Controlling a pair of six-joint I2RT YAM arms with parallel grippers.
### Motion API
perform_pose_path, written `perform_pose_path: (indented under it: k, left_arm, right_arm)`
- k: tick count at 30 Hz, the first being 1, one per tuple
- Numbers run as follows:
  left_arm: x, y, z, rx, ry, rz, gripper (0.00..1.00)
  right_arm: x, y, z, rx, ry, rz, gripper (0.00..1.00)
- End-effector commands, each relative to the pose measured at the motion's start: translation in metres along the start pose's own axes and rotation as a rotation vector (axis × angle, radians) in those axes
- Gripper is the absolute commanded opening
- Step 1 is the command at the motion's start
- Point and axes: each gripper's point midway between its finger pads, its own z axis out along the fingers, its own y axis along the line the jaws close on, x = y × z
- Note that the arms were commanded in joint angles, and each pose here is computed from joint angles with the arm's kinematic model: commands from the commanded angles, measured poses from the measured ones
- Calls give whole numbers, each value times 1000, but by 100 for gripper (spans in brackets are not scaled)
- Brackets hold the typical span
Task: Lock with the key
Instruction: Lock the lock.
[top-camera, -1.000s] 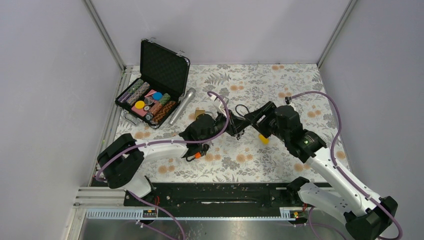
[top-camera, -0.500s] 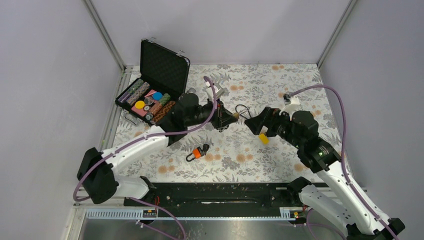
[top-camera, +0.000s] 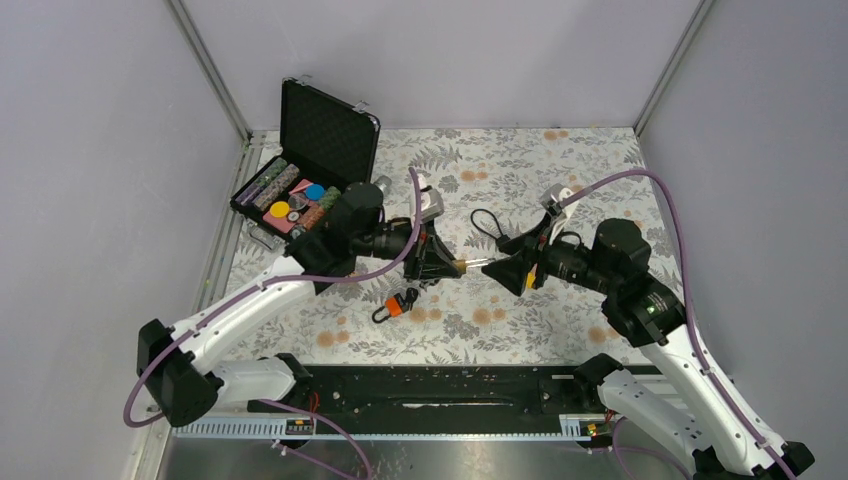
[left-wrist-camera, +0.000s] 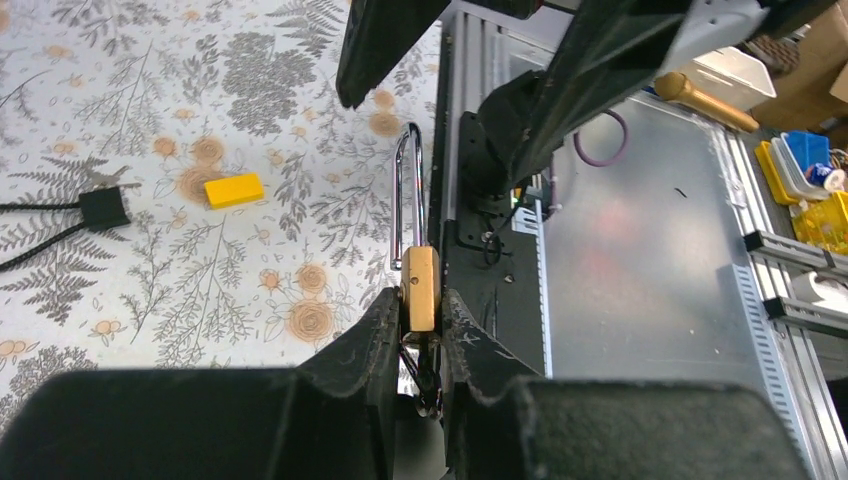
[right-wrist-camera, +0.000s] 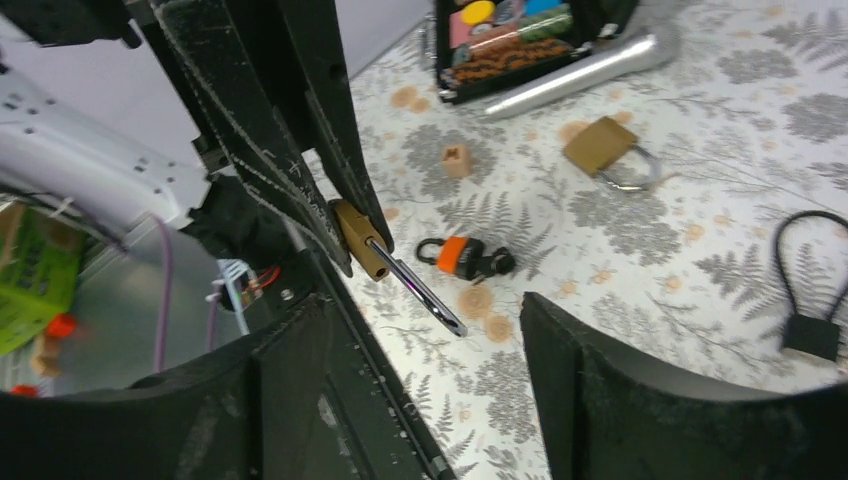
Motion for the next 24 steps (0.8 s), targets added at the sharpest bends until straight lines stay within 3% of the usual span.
perform_pose_path:
  k: [1, 8, 14, 24]
  left_arm:
    - [-33, -37, -19, 112, -83, 143, 0]
    - [-37, -52, -27, 152, -106, 177, 0]
    - [-43, -59, -28, 186, -139, 184, 0]
    - [-56, -74, -25, 304, -198, 145, 0]
  right_arm:
    - [-17, 38, -8, -203, -25, -108, 69]
    - [-20, 50, -7, -276, -37, -93, 29]
    - [-27, 68, -11, -378, -76, -75, 2]
    - [-29, 63, -2, -356, -115, -77, 0]
